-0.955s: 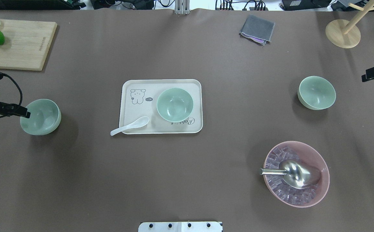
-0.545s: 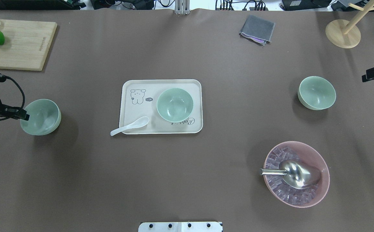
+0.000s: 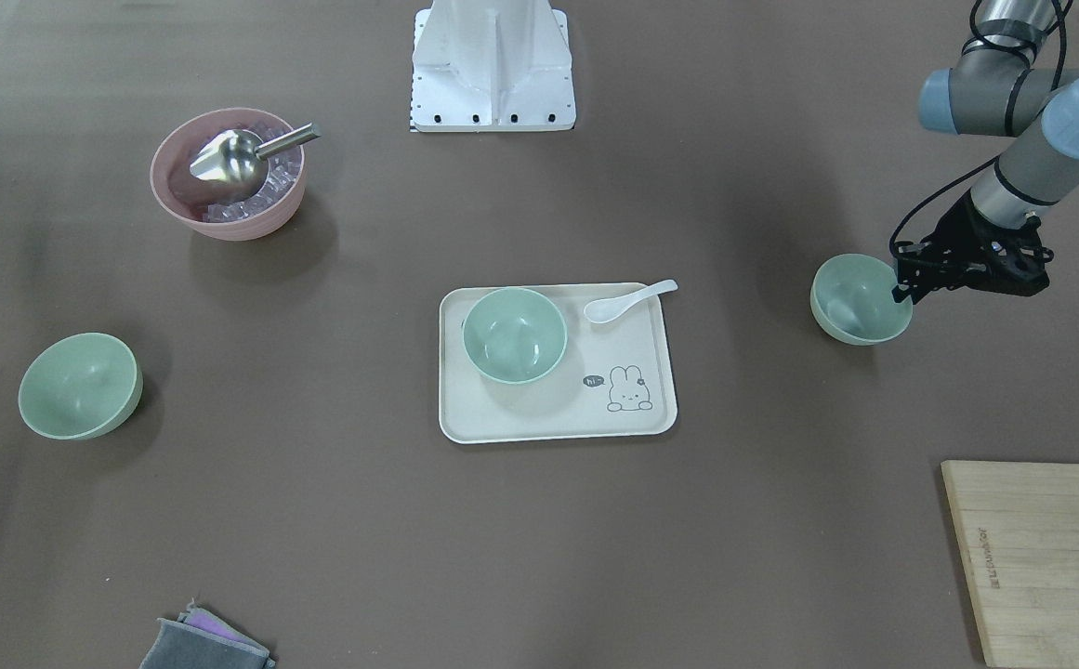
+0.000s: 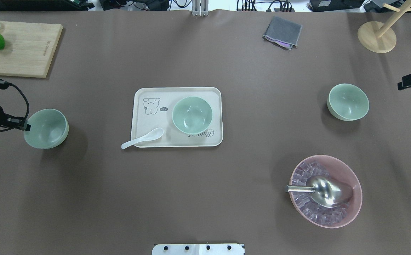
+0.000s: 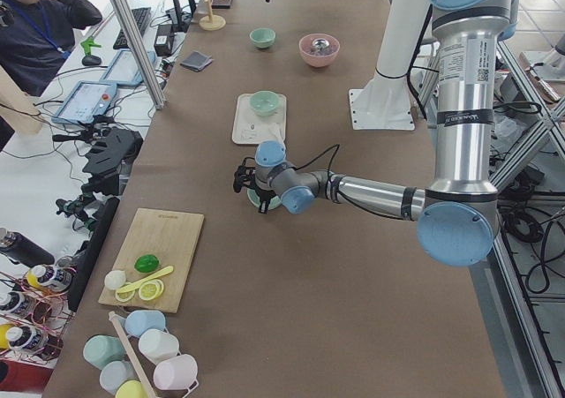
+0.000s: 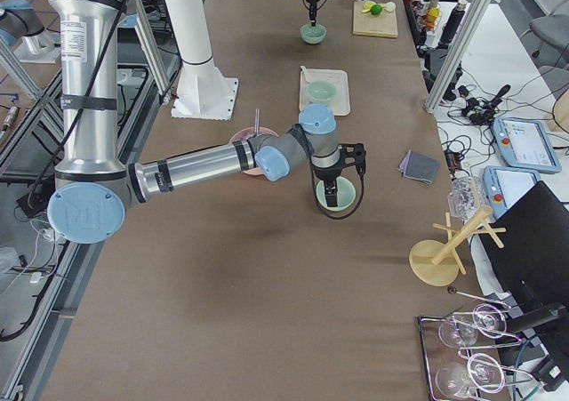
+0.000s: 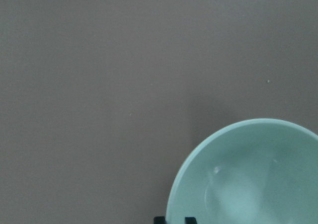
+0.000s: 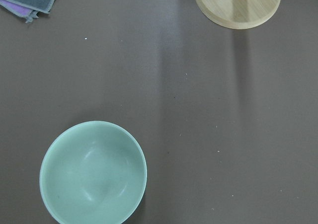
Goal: Stack green bowls together
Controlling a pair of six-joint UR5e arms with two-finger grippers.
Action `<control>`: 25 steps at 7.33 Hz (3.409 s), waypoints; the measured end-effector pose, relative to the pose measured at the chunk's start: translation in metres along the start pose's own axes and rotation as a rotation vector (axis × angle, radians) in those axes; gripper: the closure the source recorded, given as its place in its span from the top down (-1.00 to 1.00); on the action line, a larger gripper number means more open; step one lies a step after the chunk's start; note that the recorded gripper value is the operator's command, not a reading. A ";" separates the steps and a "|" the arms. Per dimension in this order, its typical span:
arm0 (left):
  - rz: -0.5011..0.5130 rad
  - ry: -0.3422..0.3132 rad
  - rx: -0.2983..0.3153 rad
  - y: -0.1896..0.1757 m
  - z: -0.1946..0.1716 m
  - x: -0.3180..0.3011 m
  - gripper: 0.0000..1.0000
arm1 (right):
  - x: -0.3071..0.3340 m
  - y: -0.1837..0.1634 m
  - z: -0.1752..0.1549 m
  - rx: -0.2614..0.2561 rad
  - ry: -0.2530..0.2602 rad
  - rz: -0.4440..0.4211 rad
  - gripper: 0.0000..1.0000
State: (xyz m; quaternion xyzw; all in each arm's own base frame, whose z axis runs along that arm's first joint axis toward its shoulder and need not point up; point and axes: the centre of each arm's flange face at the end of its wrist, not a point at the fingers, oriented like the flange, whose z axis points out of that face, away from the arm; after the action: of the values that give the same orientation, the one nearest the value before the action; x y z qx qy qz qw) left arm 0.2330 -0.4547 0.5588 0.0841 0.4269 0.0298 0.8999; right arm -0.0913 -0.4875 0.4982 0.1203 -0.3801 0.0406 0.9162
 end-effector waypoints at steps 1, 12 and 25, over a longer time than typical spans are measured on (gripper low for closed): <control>0.000 -0.001 0.000 0.000 0.000 0.000 -0.57 | 0.000 0.000 0.000 0.000 0.000 0.000 0.98; 0.009 -0.001 0.001 -0.001 0.000 0.000 -1.00 | 0.003 0.004 0.000 -0.003 0.002 0.002 0.98; -0.176 -0.011 -0.120 -0.111 -0.062 0.430 -1.00 | 0.002 0.003 0.001 -0.003 0.002 0.002 0.98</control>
State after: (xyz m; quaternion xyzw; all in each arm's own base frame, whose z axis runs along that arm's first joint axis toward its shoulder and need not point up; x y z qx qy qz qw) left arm 0.4559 -0.5025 0.1721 -0.0078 0.4254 -0.0243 0.9047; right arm -0.0905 -0.4853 0.5009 0.1186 -0.3792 0.0413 0.9168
